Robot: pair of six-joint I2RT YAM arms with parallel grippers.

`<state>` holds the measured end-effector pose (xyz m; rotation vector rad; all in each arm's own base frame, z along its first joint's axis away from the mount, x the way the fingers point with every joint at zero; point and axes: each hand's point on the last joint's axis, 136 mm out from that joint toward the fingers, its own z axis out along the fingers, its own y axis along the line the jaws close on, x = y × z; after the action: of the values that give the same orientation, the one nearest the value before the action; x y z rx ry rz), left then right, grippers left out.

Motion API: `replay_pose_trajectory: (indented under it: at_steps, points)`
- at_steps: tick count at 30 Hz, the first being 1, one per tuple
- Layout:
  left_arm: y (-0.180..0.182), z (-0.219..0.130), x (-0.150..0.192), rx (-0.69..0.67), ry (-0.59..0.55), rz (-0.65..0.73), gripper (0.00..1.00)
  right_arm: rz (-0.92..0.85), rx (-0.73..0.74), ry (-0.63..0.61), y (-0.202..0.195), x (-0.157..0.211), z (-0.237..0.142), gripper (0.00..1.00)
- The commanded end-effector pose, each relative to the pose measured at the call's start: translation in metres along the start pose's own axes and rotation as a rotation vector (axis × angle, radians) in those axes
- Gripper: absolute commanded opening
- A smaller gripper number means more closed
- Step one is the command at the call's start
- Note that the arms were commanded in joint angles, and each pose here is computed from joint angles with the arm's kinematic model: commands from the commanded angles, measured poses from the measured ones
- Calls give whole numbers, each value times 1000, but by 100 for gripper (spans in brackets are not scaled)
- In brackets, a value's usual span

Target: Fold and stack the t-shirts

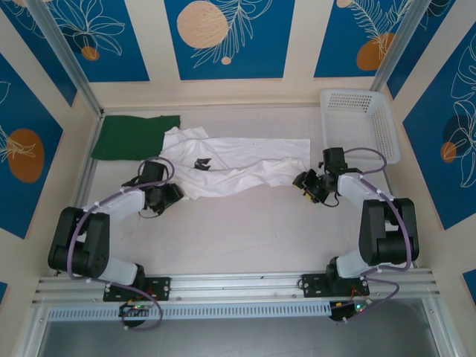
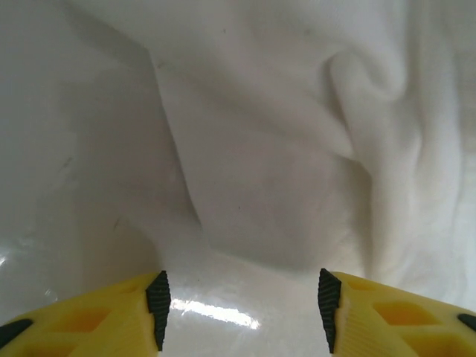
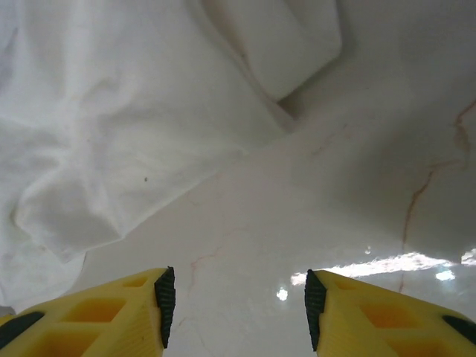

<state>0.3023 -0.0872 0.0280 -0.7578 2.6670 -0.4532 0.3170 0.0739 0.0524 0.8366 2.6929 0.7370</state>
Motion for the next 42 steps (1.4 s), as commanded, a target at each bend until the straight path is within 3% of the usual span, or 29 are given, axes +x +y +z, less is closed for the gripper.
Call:
replay_pose_trajectory:
  at_steps: [1, 5, 8, 15, 19, 27, 36, 42]
  points:
    - [-20, 14, -3, 105, 0, -61, 59, -17, -40, -21, 8, -12, 5, 52]
    - [-29, 28, -4, 138, 33, -67, 57, 2, 34, -41, -2, -25, 10, 49]
    - [-28, 34, -5, 128, 34, -65, 55, 16, 50, -29, -3, -30, 14, 42]
    - [-31, 32, -11, 121, 15, -43, 53, 29, 98, -25, -8, -40, 21, 36]
    - [-33, 31, -12, 124, 14, -35, 52, 37, 116, 0, -10, -40, 26, 26]
    - [-42, 28, -13, 151, 12, -17, 54, 51, 169, 15, -21, -36, 28, 31]
    - [-42, 17, -18, 83, -50, 58, 54, 40, 181, 48, -20, -38, 34, 28]
    - [-44, 8, -20, 45, -86, 111, 55, 10, 178, 36, -14, -42, 33, 30]
